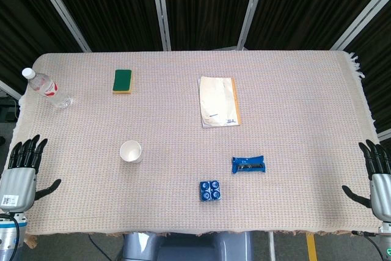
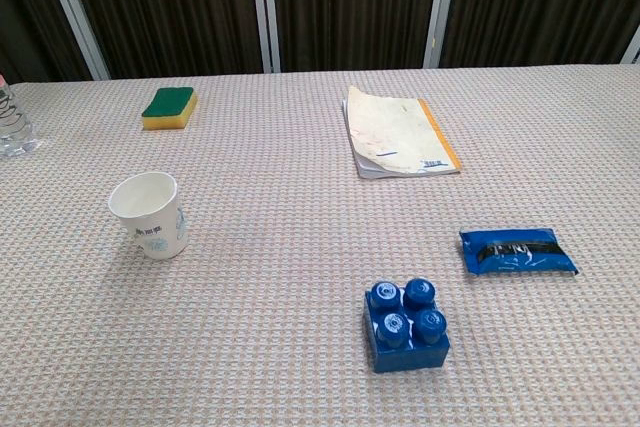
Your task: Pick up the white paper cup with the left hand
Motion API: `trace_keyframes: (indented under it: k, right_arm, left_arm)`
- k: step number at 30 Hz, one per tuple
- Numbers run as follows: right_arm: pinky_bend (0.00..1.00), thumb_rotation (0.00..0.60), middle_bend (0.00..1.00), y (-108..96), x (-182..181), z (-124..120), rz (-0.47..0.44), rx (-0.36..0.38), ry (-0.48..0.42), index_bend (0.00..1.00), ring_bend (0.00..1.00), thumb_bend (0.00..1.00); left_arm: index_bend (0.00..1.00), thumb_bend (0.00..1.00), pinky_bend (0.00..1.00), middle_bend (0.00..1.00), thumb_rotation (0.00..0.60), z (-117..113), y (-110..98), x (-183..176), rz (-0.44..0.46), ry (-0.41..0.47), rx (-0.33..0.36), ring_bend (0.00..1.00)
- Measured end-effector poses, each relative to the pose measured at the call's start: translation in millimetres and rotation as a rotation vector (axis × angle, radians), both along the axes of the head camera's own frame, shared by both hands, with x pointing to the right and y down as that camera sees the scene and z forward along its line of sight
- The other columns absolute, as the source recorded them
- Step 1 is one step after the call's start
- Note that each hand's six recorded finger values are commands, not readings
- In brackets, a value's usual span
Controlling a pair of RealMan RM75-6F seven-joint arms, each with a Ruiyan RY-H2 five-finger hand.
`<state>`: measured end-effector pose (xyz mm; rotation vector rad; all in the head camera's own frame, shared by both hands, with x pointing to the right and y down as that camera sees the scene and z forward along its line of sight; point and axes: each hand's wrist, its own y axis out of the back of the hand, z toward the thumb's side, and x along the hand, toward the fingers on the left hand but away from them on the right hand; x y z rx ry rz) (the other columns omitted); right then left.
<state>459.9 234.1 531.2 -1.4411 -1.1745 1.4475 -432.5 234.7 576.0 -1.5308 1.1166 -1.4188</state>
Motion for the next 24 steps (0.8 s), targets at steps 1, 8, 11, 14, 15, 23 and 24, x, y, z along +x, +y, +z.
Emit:
trace_keyframes:
  k: [1,8,11,14,15,23,24]
  right_arm:
    - [0.0,0.6,0.0,0.1,-0.2,0.0,0.001,-0.001,0.002,0.0,0.0,0.0]
    - [0.0,0.6,0.0,1.3,-1.9,1.1,-0.002,-0.014,-0.001,0.0,0.0,0.0]
    - [0.0,0.6,0.0,1.5,-2.3,1.2,-0.001,-0.017,-0.005,0.0,0.0,0.0]
    - [0.0,0.6,0.0,1.1,-2.6,1.2,-0.002,-0.018,-0.006,0.0,0.0,0.0]
    - [0.0,0.6,0.0,0.8,-2.3,1.8,0.0,-0.02,-0.005,0.0,0.0,0.0]
    - [0.0,0.6,0.0,2.1,-1.3,5.4,0.004,-0.043,-0.004,0.0,0.0,0.0]
    - [0.0,0.6,0.0,2.2,-1.0,5.4,0.005,-0.045,-0.004,0.0,0.0,0.0]
  left_arm:
    - [0.0,0.08,0.0,0.0,0.6,0.4,0.3,-0.6,-0.001,-0.001,-0.006,0.0]
    - [0.0,0.08,0.0,0.0,0.6,-0.2,0.0,-2.3,-0.012,0.018,-0.022,0.0]
    - [0.0,0.09,0.0,0.0,0.6,-1.5,-0.4,-2.3,-0.011,0.025,-0.022,0.0]
    - [0.0,0.08,0.0,0.0,0.6,-2.6,-1.5,-2.2,-0.01,0.033,-0.023,0.0]
    - [0.0,0.08,0.0,0.0,0.6,-2.5,-1.7,-2.1,-0.009,0.033,-0.026,0.0]
    - [0.0,0.08,0.0,0.0,0.6,-3.5,-2.8,0.2,-0.004,0.042,-0.032,0.0]
    - [0.0,0.08,0.0,0.0,0.6,-3.3,-2.6,0.9,-0.002,0.044,-0.034,0.0]
